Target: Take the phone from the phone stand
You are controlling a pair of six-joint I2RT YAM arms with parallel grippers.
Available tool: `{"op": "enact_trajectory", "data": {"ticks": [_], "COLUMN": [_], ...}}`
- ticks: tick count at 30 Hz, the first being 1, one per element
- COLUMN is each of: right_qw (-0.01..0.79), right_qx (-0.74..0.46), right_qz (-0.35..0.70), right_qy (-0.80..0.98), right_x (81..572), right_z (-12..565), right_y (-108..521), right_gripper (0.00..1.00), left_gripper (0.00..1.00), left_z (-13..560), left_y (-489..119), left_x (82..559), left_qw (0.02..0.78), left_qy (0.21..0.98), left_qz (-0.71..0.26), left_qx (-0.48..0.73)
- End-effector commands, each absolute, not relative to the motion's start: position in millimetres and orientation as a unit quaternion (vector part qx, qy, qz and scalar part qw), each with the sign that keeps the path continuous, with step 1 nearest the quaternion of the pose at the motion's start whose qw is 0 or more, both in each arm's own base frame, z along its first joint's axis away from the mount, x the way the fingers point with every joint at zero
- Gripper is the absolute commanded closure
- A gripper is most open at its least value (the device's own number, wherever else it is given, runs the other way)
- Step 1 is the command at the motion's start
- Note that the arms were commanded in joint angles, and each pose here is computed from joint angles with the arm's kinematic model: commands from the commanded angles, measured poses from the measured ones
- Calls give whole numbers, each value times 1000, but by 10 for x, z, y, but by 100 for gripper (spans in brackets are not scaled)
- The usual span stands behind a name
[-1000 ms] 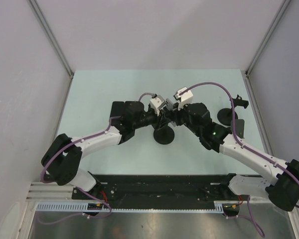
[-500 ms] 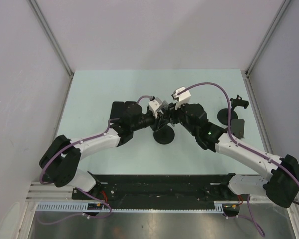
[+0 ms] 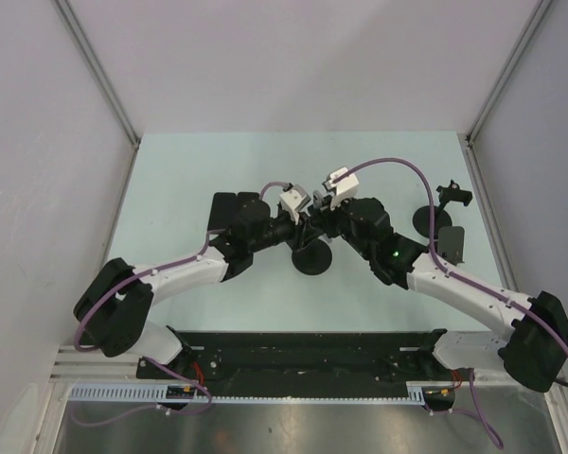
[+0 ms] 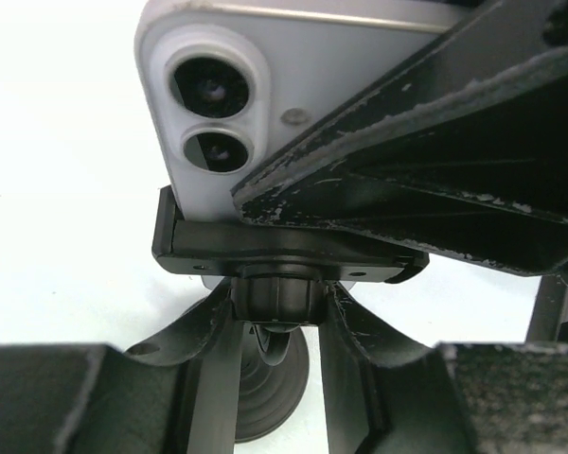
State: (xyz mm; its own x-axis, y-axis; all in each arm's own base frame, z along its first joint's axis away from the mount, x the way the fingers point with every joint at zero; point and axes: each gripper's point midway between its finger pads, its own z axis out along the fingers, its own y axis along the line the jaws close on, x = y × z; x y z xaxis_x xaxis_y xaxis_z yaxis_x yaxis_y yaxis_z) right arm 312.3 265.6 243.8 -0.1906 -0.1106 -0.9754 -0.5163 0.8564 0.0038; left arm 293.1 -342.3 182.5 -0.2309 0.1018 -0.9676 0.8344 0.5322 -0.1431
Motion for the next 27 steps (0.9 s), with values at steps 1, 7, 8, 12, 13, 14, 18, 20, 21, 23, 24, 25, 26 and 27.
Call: {"op": "enact_trajectory", "data": {"ticks": [1, 7, 8, 12, 13, 14, 18, 20, 21, 23, 24, 25, 26, 27], "right_qw": [604, 621, 623, 631, 635, 635, 642, 646, 646, 648, 649, 650, 652, 653], "right_qx": [-185, -161, -155, -111, -91, -75, -24, -14, -11, -10, -10, -9, -7, -7], "right_qz": [169, 136, 131, 113, 98, 95, 71, 63, 62, 62, 61, 59, 59, 58], "right_qy": [756, 755, 756, 759, 761, 763, 763, 761, 761, 759, 758, 757, 756, 755], "right_x": [2986, 3011, 3023, 3085, 3110, 3125, 3169, 3180, 3182, 3187, 3189, 3192, 3191, 3193], "right_z": [2560, 2636, 2643, 2664, 2672, 2663, 2681, 2696, 2694, 2709, 2713, 2720, 2737, 2741], "right_y": [2471, 2285, 2258, 2137, 2064, 2032, 1870, 1830, 1823, 1820, 1817, 1810, 1803, 1797], "right_gripper": [100, 100, 100, 100, 100, 100, 100, 100, 100, 100, 100, 100, 100, 100], "left_gripper": [100, 100, 100, 100, 100, 100, 100, 100, 100, 100, 100, 100, 100, 100], "left_z": [1763, 1740, 1740, 1691, 1683, 1652, 1560, 1485, 1470, 1448, 1427, 1439, 1425, 1411], "left_y": [-2914, -2820, -2830, -2811, -2804, -2785, -2745, -2719, -2701, -2682, -2672, -2668, -2656, -2646], "left_x": [3376, 3418, 3404, 3367, 3359, 3333, 3246, 3211, 3209, 3198, 3193, 3195, 3192, 3186], "left_qw": [553, 549, 547, 542, 541, 538, 525, 516, 515, 513, 512, 513, 512, 511], "left_qy": [757, 766, 766, 769, 770, 773, 782, 790, 792, 795, 796, 796, 797, 798], "left_qz": [-283, -277, -281, -281, -281, -282, -292, -294, -292, -292, -290, -290, -289, -289], "left_qx": [202, 186, 188, 189, 187, 183, 167, 155, 149, 142, 141, 139, 137, 135]}}
